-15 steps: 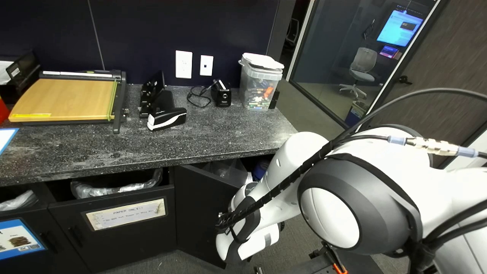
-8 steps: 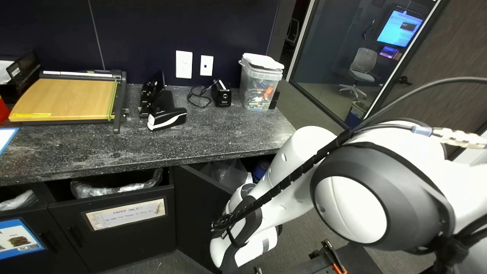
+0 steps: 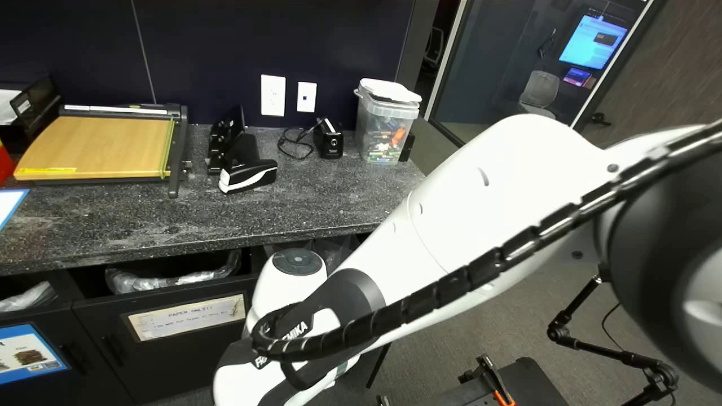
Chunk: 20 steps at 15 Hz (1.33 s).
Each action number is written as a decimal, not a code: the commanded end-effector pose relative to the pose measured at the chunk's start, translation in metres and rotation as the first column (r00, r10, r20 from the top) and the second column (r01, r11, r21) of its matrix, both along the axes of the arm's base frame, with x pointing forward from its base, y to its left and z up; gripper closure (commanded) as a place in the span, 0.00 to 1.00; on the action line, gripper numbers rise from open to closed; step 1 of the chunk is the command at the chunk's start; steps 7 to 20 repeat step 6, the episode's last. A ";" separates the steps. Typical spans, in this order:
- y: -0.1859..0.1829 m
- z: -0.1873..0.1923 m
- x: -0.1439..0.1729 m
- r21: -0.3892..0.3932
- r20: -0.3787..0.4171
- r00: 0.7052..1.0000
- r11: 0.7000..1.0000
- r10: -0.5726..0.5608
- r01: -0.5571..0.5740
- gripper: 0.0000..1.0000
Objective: Open the left bottom cabinet door
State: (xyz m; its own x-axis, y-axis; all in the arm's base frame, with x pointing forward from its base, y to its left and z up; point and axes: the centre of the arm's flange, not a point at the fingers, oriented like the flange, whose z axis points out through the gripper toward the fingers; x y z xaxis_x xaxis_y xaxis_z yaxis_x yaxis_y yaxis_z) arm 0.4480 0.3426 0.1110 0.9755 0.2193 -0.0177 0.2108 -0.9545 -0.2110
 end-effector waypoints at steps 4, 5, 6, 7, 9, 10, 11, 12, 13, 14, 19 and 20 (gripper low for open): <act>0.044 0.045 -0.043 -0.080 -0.189 0.981 0.996 0.033 -0.049 0.00; 0.050 0.055 -0.049 -0.096 -0.216 0.976 0.994 0.034 -0.056 0.00; 0.053 0.062 -0.051 -0.102 -0.226 0.974 0.993 0.034 -0.058 0.00; 0.053 0.062 -0.051 -0.102 -0.226 0.974 0.993 0.034 -0.058 0.00; 0.053 0.062 -0.051 -0.102 -0.226 0.974 0.993 0.034 -0.058 0.00; 0.053 0.062 -0.051 -0.102 -0.226 0.974 0.993 0.034 -0.058 0.00; 0.053 0.062 -0.051 -0.102 -0.226 0.974 0.993 0.034 -0.058 0.00; 0.053 0.062 -0.051 -0.102 -0.226 0.974 0.993 0.034 -0.058 0.00; 0.053 0.062 -0.051 -0.102 -0.226 0.974 0.993 0.034 -0.058 0.00; 0.053 0.062 -0.051 -0.102 -0.226 0.974 0.993 0.034 -0.058 0.00; 0.053 0.062 -0.051 -0.102 -0.226 0.974 0.993 0.034 -0.058 0.00; 0.053 0.062 -0.051 -0.102 -0.226 0.974 0.993 0.034 -0.058 0.00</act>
